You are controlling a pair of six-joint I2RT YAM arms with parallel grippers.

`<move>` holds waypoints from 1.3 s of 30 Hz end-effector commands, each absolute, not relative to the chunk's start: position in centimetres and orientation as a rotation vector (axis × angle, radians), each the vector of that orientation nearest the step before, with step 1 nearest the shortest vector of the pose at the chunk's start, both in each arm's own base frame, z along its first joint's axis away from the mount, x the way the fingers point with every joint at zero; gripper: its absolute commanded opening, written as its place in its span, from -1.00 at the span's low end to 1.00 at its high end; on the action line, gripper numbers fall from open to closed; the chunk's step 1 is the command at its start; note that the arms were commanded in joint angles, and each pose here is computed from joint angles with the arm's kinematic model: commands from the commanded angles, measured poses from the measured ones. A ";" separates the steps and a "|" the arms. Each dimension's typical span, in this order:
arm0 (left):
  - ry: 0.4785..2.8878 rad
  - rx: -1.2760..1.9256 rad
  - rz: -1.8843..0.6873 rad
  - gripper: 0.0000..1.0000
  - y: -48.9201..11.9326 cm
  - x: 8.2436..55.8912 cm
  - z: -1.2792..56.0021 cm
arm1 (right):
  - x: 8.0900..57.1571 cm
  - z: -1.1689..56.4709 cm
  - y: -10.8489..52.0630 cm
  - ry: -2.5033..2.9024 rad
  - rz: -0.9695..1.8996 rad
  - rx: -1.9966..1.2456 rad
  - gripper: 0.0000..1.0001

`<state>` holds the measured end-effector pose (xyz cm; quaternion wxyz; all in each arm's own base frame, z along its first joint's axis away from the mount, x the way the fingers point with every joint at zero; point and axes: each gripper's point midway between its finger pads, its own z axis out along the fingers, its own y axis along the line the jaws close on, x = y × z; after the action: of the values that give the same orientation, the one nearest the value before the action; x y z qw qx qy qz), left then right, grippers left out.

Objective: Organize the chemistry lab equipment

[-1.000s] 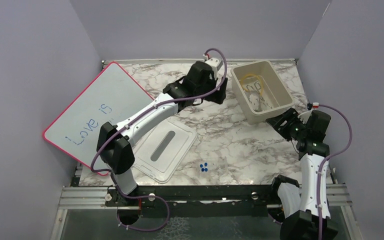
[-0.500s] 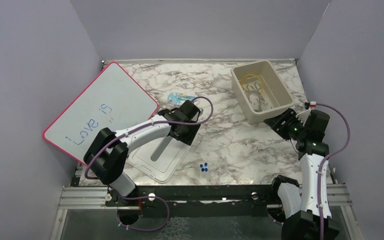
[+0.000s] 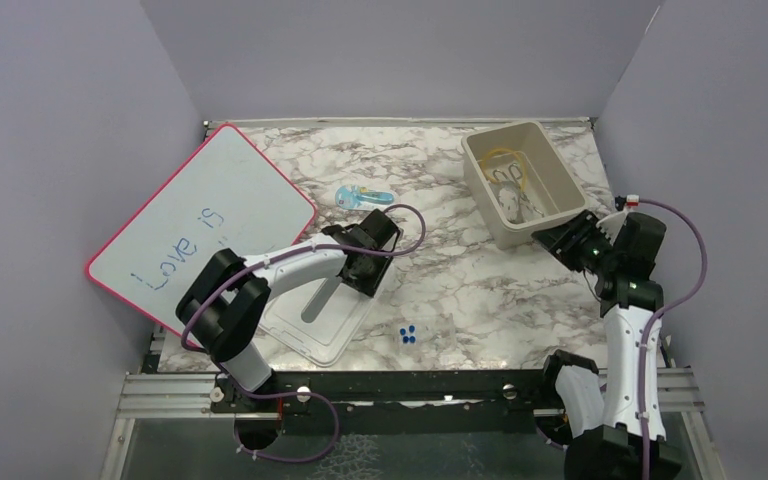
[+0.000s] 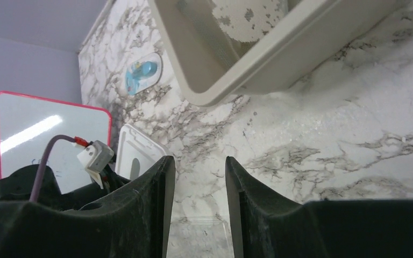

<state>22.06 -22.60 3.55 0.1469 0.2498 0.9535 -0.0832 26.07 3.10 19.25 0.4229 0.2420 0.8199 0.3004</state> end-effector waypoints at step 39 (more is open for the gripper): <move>2.745 0.659 -0.159 -1.00 -22.9 21.3 2.4 | 28.6 17.8 20.0 2.247 0.804 0.151 -0.05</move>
<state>20.81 -23.76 2.74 0.1486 0.2331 0.9572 -0.0856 27.96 19.21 18.96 0.3545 0.0522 0.8748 0.3261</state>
